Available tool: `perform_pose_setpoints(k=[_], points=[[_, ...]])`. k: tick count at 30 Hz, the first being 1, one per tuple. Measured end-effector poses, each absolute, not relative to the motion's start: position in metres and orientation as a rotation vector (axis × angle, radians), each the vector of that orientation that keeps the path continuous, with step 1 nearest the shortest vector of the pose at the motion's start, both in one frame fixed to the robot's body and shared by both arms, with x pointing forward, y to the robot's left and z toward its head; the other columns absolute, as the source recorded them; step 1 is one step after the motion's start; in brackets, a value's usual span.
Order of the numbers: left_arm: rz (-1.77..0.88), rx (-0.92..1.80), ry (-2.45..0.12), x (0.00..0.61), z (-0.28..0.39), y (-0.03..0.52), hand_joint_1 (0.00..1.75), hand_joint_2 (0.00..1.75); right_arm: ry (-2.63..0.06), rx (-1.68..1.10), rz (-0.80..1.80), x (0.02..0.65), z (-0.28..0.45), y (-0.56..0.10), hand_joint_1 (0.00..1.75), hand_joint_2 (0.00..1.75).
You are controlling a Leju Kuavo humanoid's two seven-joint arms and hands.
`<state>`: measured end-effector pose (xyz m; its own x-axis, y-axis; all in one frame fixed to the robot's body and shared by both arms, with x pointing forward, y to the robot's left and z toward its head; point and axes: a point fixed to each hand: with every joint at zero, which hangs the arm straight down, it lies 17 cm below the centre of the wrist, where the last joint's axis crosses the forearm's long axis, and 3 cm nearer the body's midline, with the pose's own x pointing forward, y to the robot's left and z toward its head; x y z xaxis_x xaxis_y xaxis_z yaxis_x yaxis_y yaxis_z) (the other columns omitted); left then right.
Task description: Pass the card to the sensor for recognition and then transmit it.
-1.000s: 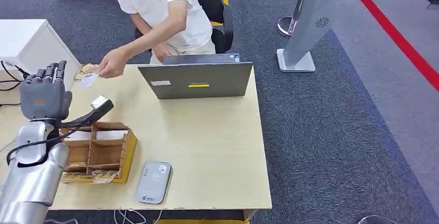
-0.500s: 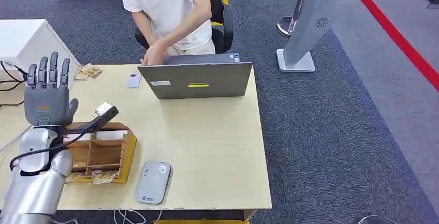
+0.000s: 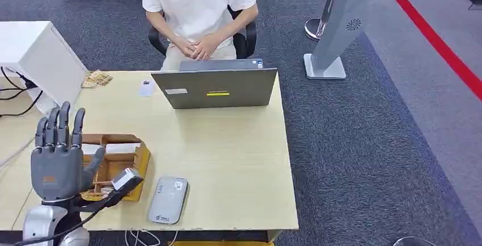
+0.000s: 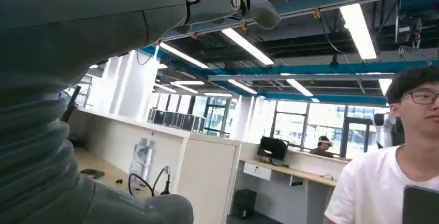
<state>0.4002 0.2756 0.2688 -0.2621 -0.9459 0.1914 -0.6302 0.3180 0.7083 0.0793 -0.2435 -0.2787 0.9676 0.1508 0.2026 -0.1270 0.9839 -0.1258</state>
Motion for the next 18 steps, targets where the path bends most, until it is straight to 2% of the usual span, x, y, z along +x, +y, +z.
perform_pose_setpoints(k=[18], points=[[-0.819, 1.197, -1.936, 0.382, 0.23, 0.234, 0.0, 1.75, -0.212, -0.113, 0.093, 0.078, -0.279, -0.243, 0.0, 0.0]])
